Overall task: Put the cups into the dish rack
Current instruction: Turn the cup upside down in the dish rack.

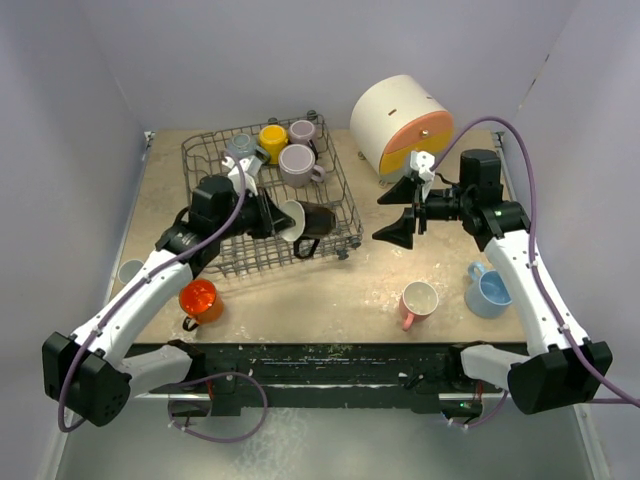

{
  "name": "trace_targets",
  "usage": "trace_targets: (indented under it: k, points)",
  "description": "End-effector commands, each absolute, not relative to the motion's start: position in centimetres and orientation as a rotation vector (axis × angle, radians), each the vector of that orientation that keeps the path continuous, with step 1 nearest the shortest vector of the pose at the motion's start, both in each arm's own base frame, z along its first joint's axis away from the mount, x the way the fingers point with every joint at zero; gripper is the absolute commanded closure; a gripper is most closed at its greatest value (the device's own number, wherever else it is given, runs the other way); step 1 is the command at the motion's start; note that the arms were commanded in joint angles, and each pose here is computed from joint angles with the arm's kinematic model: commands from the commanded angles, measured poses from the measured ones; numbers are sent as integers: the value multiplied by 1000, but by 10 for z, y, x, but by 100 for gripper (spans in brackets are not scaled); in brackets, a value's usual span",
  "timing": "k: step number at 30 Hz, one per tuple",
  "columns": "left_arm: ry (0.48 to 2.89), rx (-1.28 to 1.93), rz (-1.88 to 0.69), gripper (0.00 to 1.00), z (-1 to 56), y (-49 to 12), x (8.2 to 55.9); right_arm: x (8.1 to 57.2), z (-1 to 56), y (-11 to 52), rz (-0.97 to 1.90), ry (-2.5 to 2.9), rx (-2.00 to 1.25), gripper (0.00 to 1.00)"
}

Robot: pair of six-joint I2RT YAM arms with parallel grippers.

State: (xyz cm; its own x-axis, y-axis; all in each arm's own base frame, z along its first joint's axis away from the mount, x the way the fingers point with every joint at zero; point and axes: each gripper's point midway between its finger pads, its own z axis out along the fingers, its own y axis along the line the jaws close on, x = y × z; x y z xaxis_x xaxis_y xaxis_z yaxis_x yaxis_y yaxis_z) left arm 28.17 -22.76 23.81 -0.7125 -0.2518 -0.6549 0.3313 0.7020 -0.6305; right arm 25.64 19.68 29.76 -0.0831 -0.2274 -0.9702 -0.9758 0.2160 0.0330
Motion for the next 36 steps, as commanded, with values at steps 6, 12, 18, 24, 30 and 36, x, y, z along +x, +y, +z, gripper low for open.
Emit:
trace_targets:
  k: [6, 12, 18, 24, 30, 36]
  points:
    - [1621, 66, -1308, 100, 359, -242, 309, 251, 330, 201, 980, 1420, -1184, 14]
    - [1442, 45, -1382, 100, 391, -241, 316, 247, 341, 202, 980, 1394, -1167, 14]
    - [1279, 43, -1431, 100, 431, -240, 319, 245, 355, 206, 999, 1359, -1129, 14]
    - [1138, 47, -1498, 100, 465, -240, 321, 248, 374, 210, 984, 1298, -1093, 14]
    - [1064, -20, -1585, 100, 480, -241, 327, 248, 397, 220, 1077, 1272, -994, 14]
    - [961, -59, -1676, 100, 497, -253, 321, 248, 422, 237, 1215, 1262, -865, 13]
